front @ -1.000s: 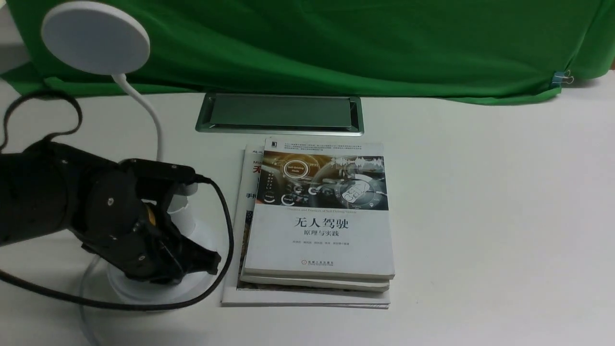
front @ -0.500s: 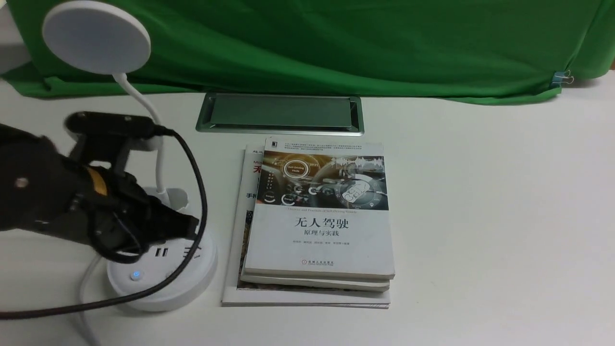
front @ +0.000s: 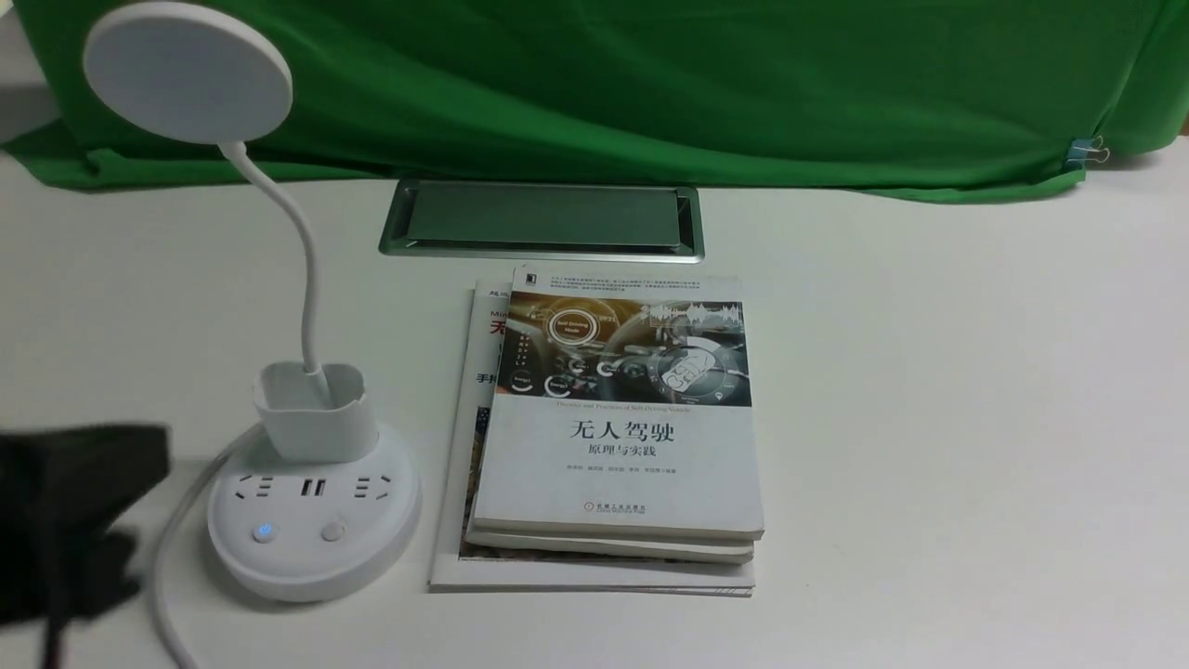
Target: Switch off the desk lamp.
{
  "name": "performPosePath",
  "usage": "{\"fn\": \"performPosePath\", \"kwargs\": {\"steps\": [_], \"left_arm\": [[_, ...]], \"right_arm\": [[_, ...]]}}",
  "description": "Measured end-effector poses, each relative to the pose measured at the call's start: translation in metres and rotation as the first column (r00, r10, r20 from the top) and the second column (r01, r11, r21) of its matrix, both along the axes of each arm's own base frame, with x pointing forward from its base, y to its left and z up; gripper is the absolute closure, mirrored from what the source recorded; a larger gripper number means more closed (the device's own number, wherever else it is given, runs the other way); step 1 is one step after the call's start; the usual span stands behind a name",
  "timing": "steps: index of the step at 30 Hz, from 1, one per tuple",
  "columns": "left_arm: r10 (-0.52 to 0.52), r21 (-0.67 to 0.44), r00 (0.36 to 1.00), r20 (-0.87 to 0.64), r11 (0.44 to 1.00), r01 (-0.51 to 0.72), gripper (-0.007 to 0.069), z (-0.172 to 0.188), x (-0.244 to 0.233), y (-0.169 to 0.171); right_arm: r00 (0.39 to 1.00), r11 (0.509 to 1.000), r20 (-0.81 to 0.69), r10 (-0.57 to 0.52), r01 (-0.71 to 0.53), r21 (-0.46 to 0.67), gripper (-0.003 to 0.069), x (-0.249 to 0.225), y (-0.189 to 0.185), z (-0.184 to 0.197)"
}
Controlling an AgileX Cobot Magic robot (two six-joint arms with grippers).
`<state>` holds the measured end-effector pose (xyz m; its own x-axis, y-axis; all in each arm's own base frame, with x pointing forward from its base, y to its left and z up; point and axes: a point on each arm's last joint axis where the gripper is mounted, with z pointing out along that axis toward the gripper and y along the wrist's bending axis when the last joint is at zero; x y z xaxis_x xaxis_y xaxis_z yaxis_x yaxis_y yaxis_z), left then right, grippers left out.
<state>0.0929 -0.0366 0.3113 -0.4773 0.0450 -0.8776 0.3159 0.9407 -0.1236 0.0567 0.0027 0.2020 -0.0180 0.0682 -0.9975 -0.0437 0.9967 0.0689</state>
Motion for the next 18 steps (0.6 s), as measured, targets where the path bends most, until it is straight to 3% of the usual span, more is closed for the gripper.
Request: {"fn": "performPosePath", "kwargs": {"steps": [9, 18], "left_arm": [[0.018, -0.081, 0.968, 0.251, 0.997, 0.002, 0.0606, 0.003, -0.039, 0.014], [0.014, -0.071, 0.962, 0.272, 0.997, 0.006, 0.0606, 0.004, -0.041, 0.014]], "right_arm": [[1.000, 1.000, -0.001, 0.000, 0.000, 0.000, 0.0622, 0.000, 0.000, 0.000], [1.000, 1.000, -0.001, 0.000, 0.000, 0.000, 0.0622, 0.000, 0.000, 0.000]]}}
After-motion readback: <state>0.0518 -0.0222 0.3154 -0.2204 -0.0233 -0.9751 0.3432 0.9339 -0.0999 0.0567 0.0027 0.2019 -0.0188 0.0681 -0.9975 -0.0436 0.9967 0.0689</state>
